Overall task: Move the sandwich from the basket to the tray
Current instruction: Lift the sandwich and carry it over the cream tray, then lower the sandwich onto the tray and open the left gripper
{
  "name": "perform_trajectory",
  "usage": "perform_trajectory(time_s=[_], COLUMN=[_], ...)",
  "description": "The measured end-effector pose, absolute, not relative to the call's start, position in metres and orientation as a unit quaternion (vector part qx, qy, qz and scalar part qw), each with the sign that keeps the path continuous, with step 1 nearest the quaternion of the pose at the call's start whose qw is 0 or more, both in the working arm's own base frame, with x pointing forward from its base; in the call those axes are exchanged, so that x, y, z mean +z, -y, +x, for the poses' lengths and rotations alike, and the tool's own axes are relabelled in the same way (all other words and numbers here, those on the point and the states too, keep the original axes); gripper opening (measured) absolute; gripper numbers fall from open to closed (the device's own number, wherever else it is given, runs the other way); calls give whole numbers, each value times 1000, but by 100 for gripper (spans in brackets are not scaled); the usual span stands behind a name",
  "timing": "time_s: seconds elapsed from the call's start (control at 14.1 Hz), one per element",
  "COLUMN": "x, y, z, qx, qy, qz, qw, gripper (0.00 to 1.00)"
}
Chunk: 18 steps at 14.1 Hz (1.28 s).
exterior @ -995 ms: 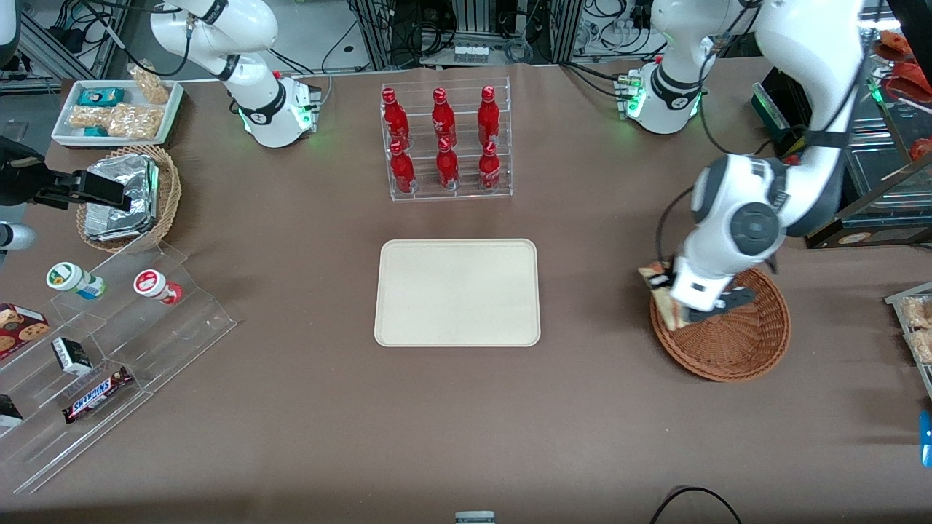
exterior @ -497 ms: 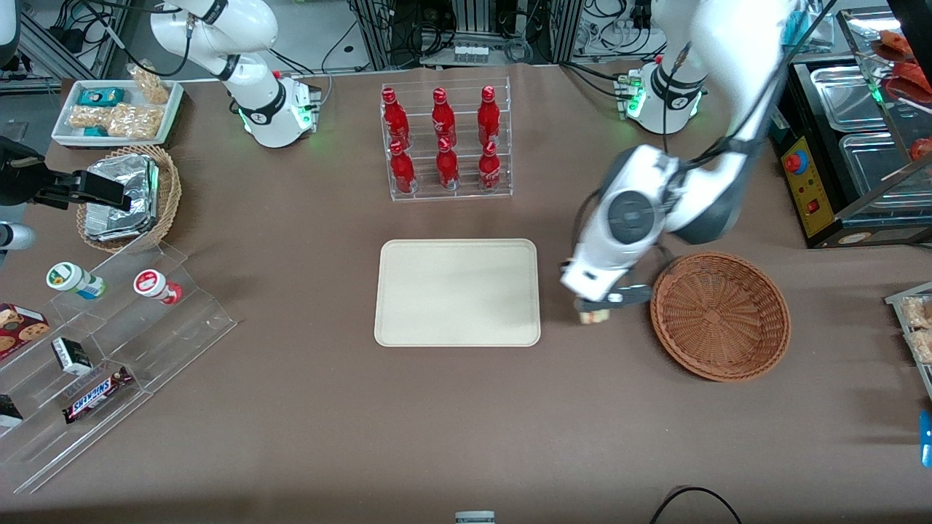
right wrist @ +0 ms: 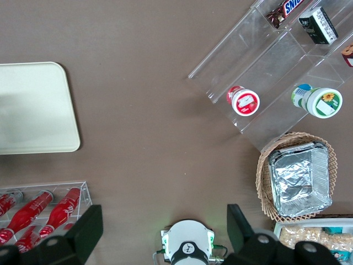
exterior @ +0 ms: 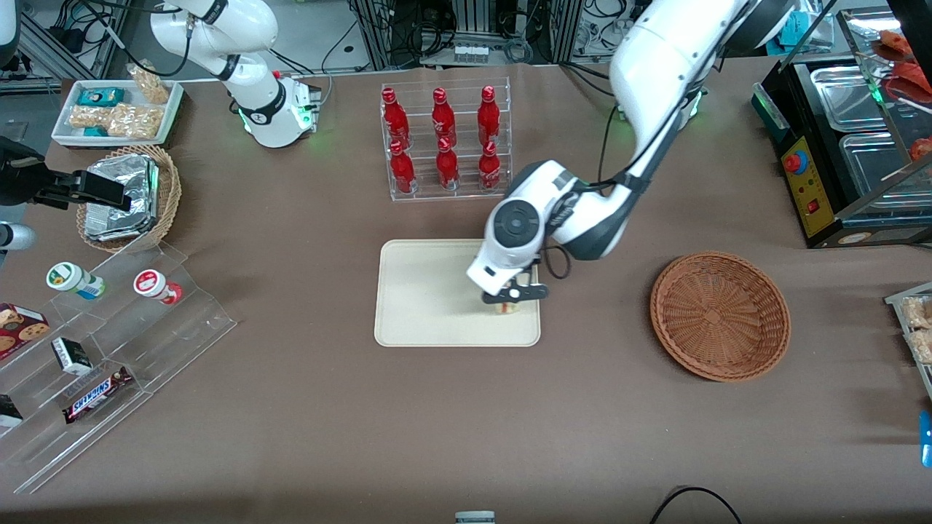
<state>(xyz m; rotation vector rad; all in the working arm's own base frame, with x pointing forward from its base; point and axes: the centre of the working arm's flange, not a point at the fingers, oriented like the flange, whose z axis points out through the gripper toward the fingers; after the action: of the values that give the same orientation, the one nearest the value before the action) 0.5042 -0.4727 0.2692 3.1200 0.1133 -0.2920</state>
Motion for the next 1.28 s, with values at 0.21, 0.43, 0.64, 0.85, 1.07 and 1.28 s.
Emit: perform_trajectory(time_s=[0.21,0.43,0.64,0.85,1.07,1.28], x=[262,258,246,231,231,235], y=[503,509,520,532,534,534], z=[497,503,499,490,492,496], qx=[-91,-90,-85,-83,-80,-75], qy=[-35,-36,-34,-39,-50,-59], qz=[995,995,995,995,995,995], qw=[11,17,27,33,35,38], gripper=[19,24,26,31,48,76])
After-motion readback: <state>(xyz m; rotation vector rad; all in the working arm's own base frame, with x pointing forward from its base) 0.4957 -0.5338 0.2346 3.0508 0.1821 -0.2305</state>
